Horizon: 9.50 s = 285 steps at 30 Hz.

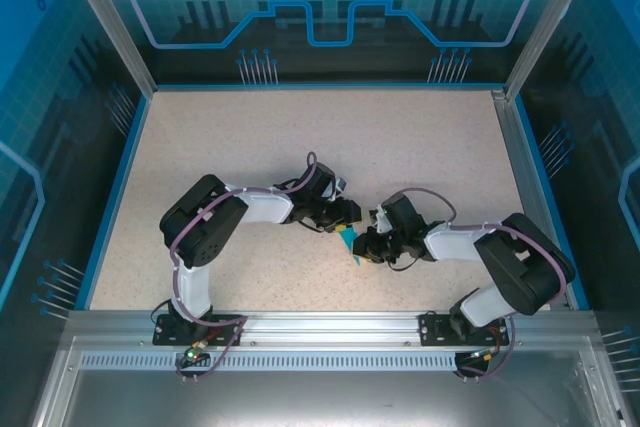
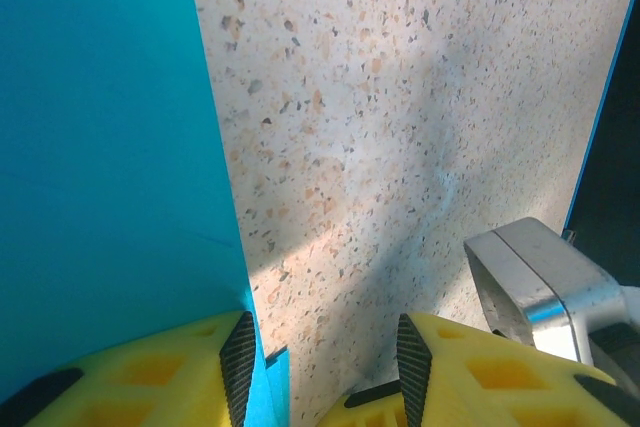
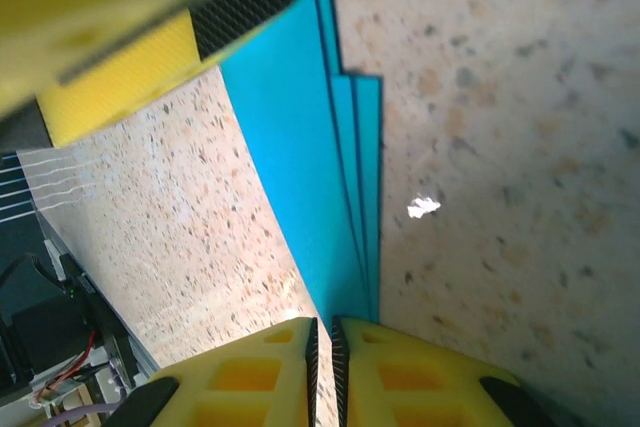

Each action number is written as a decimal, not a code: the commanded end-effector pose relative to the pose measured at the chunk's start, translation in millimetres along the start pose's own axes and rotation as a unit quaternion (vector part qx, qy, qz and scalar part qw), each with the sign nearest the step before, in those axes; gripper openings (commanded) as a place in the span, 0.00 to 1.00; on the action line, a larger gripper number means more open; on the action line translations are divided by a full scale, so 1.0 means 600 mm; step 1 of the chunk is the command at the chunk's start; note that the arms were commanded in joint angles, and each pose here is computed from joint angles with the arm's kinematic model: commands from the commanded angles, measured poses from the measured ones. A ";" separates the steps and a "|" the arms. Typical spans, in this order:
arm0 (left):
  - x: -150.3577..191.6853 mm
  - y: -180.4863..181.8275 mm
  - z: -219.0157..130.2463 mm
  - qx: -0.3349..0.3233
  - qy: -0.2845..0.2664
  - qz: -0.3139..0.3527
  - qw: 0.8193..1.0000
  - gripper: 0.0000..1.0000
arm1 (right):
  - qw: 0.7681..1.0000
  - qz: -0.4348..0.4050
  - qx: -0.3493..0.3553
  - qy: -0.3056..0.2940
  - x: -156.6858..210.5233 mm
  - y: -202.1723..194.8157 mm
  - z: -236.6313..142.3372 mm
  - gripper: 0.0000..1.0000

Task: Fold a paper plane with a square sheet of paper (pick it up from the middle)
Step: Fold the wing for the fifth time at the center of the table.

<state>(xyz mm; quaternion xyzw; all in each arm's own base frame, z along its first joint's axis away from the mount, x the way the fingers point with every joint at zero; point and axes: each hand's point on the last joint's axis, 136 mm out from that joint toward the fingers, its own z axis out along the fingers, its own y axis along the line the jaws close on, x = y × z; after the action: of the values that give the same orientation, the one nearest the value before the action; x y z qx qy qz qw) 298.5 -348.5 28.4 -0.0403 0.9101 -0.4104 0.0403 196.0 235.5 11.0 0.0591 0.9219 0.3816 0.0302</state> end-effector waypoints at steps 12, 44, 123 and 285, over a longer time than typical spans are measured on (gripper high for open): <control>0.003 0.042 0.014 -0.038 0.005 -0.018 0.999 0.46 | 1.000 -0.009 0.019 0.009 0.041 -0.013 -0.044 0.20; -0.014 -0.038 -0.020 -0.001 0.000 0.050 0.999 0.53 | 0.995 0.043 0.088 0.026 0.021 -0.087 0.023 0.13; -0.125 0.078 -0.066 -0.037 -0.080 0.029 0.996 0.45 | 0.991 0.053 0.109 0.058 0.044 -0.112 0.024 0.09; -0.012 0.110 0.011 -0.101 -0.004 0.005 0.995 0.35 | 0.994 0.006 0.083 0.069 0.057 -0.074 0.013 0.17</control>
<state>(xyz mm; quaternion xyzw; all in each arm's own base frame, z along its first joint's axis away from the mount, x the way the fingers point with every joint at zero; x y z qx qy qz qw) 319.4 -333.3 22.2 -0.0136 0.9232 -0.3773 0.0720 201.7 250.2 11.2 -0.0009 0.9196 0.3902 0.0457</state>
